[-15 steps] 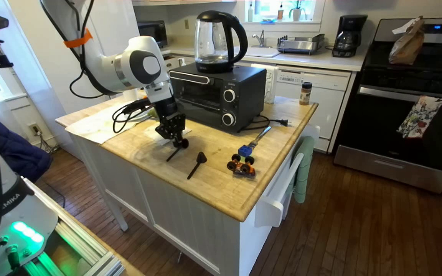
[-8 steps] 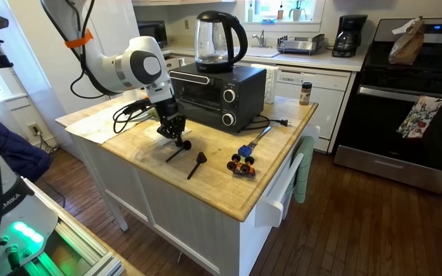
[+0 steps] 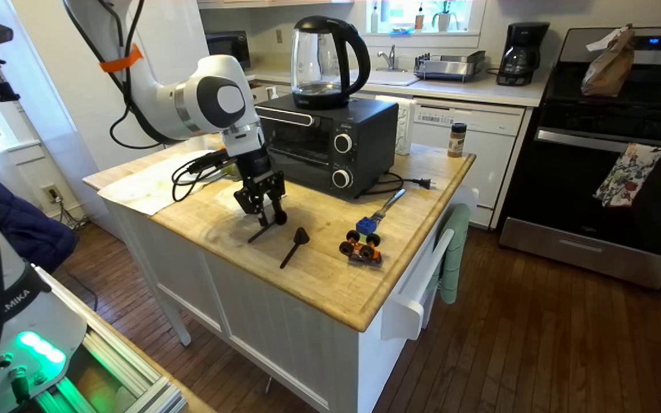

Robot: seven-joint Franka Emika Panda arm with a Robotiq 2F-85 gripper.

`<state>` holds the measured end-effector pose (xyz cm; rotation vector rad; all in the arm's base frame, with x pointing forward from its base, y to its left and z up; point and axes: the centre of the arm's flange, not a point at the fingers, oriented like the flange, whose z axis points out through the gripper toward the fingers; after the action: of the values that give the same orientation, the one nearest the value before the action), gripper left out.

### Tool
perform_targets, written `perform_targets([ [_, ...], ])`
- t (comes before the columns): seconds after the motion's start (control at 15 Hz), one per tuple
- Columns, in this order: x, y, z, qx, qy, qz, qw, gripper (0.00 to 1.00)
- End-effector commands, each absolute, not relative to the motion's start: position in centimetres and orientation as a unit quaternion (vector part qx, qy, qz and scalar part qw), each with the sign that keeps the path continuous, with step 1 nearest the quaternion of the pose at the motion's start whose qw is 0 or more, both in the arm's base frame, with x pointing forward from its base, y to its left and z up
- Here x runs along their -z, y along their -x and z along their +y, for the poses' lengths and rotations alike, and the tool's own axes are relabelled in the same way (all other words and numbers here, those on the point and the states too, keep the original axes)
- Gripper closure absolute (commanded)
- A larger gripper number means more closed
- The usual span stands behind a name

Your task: Position the black spoon downwards

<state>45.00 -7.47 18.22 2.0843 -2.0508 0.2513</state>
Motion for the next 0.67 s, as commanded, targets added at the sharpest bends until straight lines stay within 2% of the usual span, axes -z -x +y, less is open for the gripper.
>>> perform_targets([
  [0.0,-17.7,-44.2,-8.3,-0.090,-0.702,-0.698,0.113,0.12],
  [0.07,-17.6,-44.1,-8.5,-0.089,-0.700,-0.699,0.114,0.06],
  [0.2,-17.5,-43.9,-8.7,-0.088,-0.699,-0.700,0.115,0.05],
  [0.33,-17.4,-43.7,-8.9,-0.086,-0.699,-0.700,0.116,0.09],
  [0.47,-17.3,-43.5,-9.2,-0.086,-0.699,-0.700,0.117,0.19],
  [0.53,-17.3,-43.4,-9.4,-0.086,-0.699,-0.700,0.117,0.27],
  [0.6,-17.4,-43.5,-9.5,-0.088,-0.699,-0.700,0.117,0.30],
])
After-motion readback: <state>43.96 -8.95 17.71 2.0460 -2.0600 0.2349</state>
